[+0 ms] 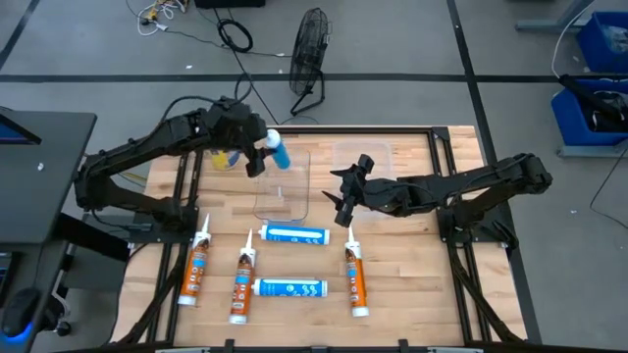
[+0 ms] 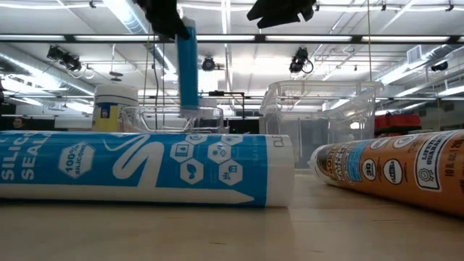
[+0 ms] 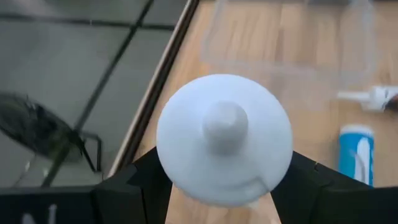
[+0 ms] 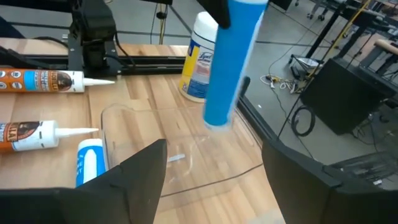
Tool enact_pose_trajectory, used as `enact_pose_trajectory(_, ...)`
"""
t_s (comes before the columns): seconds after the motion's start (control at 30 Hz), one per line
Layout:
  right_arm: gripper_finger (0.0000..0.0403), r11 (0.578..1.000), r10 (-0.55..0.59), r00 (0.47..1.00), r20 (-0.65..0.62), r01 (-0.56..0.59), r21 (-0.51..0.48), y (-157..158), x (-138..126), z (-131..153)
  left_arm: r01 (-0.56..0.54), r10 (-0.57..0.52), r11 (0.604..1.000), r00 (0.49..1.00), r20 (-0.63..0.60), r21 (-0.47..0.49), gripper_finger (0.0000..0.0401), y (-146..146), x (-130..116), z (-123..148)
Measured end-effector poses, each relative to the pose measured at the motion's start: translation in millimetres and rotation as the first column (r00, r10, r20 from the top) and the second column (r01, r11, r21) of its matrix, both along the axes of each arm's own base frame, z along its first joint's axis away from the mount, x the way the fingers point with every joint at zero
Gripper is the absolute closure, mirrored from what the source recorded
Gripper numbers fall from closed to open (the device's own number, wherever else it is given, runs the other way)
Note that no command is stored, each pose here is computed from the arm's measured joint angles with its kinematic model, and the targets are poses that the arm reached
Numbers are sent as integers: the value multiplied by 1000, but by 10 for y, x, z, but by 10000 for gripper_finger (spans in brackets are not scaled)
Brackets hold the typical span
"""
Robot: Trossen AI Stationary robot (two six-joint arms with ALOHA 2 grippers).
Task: Pick & place silicon tubes, Sealant and Lysol wipes
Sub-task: Put the right blue sealant into the left transparent bin
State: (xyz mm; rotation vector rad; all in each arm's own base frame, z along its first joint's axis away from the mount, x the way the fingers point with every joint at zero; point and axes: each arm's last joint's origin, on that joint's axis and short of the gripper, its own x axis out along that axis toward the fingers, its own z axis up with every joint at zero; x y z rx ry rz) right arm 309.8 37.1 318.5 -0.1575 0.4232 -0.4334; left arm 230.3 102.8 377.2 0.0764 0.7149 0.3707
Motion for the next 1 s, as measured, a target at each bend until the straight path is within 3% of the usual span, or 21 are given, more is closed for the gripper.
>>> enact_pose_trajectory(0.13,135,1000,-1,1000,-1,1,11,14,-5,-6,-40,39,998,999,-33,-40,184,145,77,-115)
enact_pose_trajectory(0.43,135,1000,18,1000,-21,-18,6,73,-21,-22,-29,15,992,993,-113,-123,184,362,363,-455)
enact_pose_trajectory(0.7,135,1000,21,999,-28,-22,-6,71,-22,-23,33,-48,984,995,-82,-173,184,466,612,-666)
enact_pose_trajectory(1.0,135,1000,22,999,-28,-22,-7,71,-22,-23,31,-54,981,992,-117,-194,184,541,741,-860)
